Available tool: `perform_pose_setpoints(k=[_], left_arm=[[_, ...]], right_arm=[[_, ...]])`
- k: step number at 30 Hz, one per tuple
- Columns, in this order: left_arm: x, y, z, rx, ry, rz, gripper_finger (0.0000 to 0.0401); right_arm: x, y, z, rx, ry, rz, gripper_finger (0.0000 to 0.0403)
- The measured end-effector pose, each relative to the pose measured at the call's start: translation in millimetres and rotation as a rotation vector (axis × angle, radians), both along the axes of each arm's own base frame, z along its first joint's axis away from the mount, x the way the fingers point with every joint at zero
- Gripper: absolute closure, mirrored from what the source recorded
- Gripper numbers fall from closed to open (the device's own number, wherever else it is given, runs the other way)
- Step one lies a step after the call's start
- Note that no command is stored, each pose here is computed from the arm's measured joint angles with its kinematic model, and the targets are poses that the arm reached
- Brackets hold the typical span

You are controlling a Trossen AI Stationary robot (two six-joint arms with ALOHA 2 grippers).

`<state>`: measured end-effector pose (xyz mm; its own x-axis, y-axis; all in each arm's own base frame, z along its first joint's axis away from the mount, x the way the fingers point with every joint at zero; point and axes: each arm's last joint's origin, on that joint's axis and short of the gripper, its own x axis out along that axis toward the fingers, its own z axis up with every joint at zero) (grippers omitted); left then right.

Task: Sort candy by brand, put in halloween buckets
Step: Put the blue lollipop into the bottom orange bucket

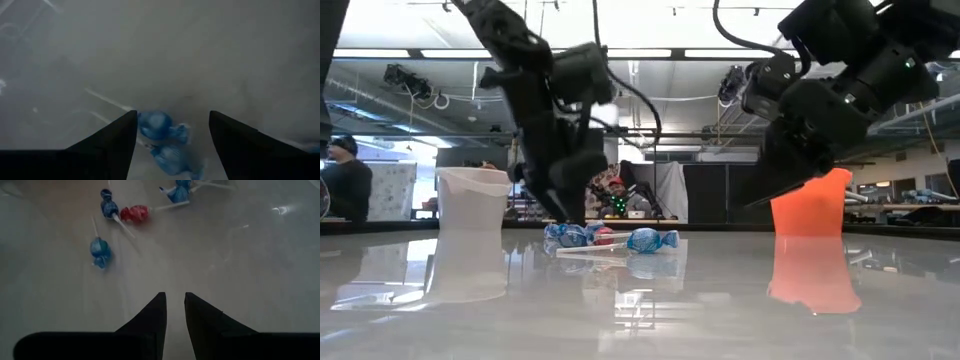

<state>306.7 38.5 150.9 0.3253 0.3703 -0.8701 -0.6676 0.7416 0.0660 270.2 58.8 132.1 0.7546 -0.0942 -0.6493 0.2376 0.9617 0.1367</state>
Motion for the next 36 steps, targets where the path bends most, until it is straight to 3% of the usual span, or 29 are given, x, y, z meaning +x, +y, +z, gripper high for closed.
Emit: perform_pose_setpoints(k=[9,19,22,27,32,36], left_arm=[[3,14,-21,-0.031,0.057,0.061,0.016],[8,12,-19,-0.08,0.042,-0.017,0.0308],[11,12,-15,-0.074,0.048,-0.046,0.0332],[18,12,0,-0.081,0.123,-0.088,0.0348],[27,4,31,-0.113,0.193,-0.148,0.0349],[32,-17,56,-0.095,0.203,-0.233,0.0357]], right_arm=[[-3,2,-3,0.008,0.011,0.015,0.032],[-1,-3,-1,-0.022,-0.01,-0.008,0.032],[-1,-3,-1,-0.026,-0.012,-0.006,0.032],[-1,-2,-1,-0.021,-0.013,0.002,0.032],[-6,8,-5,0.05,0.045,0.068,0.032],[-6,11,-3,-0.006,0.02,0.058,0.032]])
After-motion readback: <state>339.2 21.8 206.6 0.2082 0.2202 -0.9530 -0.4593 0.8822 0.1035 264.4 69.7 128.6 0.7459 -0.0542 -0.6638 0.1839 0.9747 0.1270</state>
